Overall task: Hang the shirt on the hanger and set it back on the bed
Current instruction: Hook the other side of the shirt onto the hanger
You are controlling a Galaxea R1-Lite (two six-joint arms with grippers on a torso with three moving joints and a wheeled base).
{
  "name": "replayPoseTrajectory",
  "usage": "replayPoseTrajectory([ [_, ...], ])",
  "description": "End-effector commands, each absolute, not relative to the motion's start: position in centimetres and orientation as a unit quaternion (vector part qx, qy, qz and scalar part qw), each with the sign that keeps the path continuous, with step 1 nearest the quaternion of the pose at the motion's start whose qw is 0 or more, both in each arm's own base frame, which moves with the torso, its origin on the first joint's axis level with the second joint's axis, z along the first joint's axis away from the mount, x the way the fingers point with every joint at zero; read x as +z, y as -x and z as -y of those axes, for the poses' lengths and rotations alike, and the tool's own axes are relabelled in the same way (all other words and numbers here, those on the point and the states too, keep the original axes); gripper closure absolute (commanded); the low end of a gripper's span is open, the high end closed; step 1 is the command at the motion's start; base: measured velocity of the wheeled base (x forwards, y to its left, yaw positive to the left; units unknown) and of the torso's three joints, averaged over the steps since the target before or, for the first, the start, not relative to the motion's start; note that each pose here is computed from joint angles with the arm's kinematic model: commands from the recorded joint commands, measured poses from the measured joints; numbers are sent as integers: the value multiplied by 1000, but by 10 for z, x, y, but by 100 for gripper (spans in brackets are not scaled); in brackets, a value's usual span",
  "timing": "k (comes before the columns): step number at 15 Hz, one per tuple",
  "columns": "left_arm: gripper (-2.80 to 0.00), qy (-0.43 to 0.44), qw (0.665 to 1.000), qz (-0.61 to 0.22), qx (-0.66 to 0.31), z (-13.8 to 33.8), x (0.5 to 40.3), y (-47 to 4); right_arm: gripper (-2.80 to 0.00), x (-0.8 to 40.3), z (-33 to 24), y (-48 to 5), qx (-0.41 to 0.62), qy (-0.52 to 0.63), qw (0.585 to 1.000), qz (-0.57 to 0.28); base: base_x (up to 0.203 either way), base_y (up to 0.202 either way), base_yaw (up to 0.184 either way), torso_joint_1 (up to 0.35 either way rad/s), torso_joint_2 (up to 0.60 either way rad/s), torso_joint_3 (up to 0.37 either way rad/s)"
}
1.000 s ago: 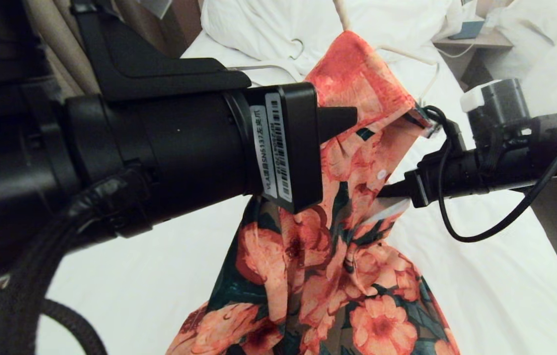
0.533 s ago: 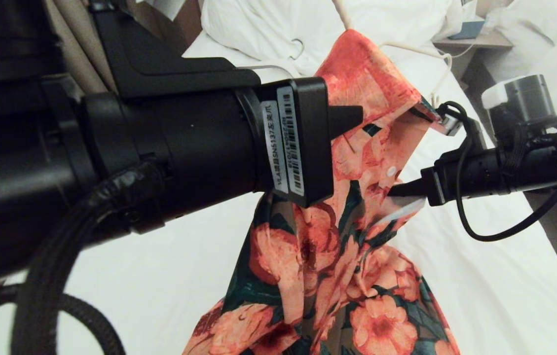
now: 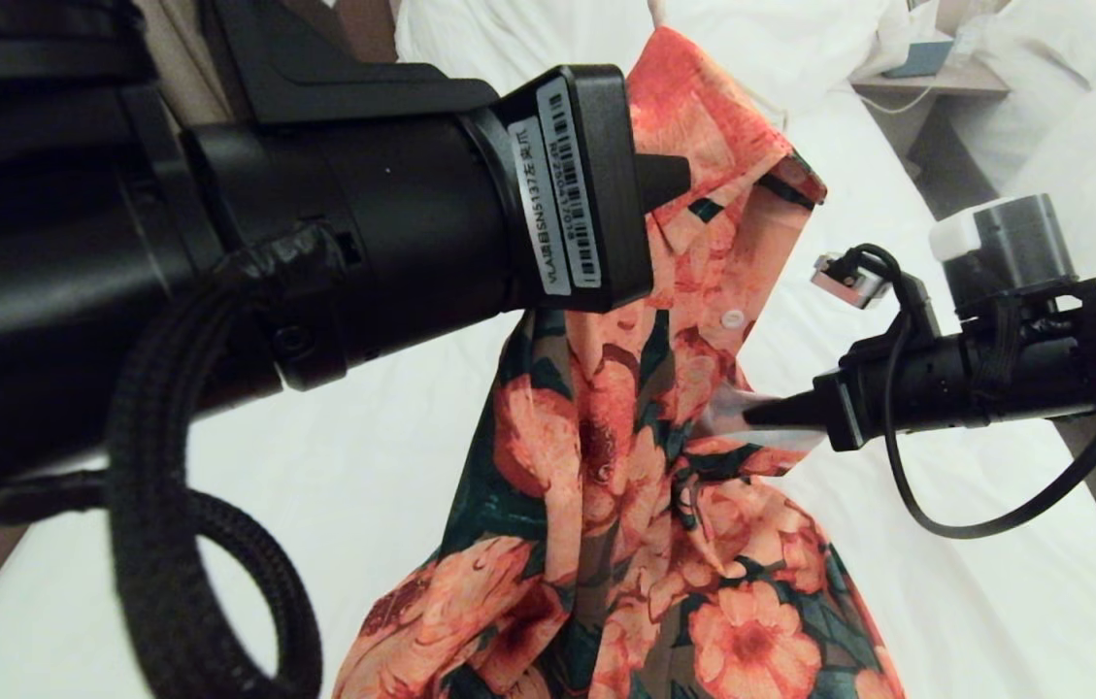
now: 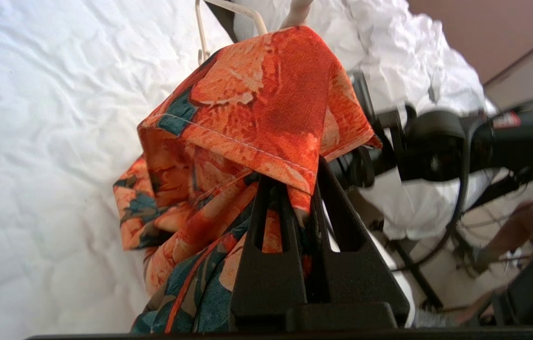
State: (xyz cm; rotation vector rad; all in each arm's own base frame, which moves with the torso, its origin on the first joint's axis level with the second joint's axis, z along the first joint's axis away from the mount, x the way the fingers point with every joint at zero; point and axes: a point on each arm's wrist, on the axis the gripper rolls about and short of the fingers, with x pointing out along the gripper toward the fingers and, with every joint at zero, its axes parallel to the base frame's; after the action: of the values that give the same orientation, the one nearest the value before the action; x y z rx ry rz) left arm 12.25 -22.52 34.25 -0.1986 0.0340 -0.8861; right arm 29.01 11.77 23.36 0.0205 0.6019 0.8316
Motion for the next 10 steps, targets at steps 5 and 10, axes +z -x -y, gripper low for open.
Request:
replayPoseTrajectory([
  [5, 0, 104, 903, -10, -417, 224, 344, -128, 0, 235, -106, -286, 343, -65, 894, -280, 0, 0, 0, 0, 0, 0],
  [10, 0, 106, 899, -9, -424, 223, 346, -123, 0, 237, -84, -299, 286, -107, 915, -265, 0, 0, 0, 0, 0, 0],
])
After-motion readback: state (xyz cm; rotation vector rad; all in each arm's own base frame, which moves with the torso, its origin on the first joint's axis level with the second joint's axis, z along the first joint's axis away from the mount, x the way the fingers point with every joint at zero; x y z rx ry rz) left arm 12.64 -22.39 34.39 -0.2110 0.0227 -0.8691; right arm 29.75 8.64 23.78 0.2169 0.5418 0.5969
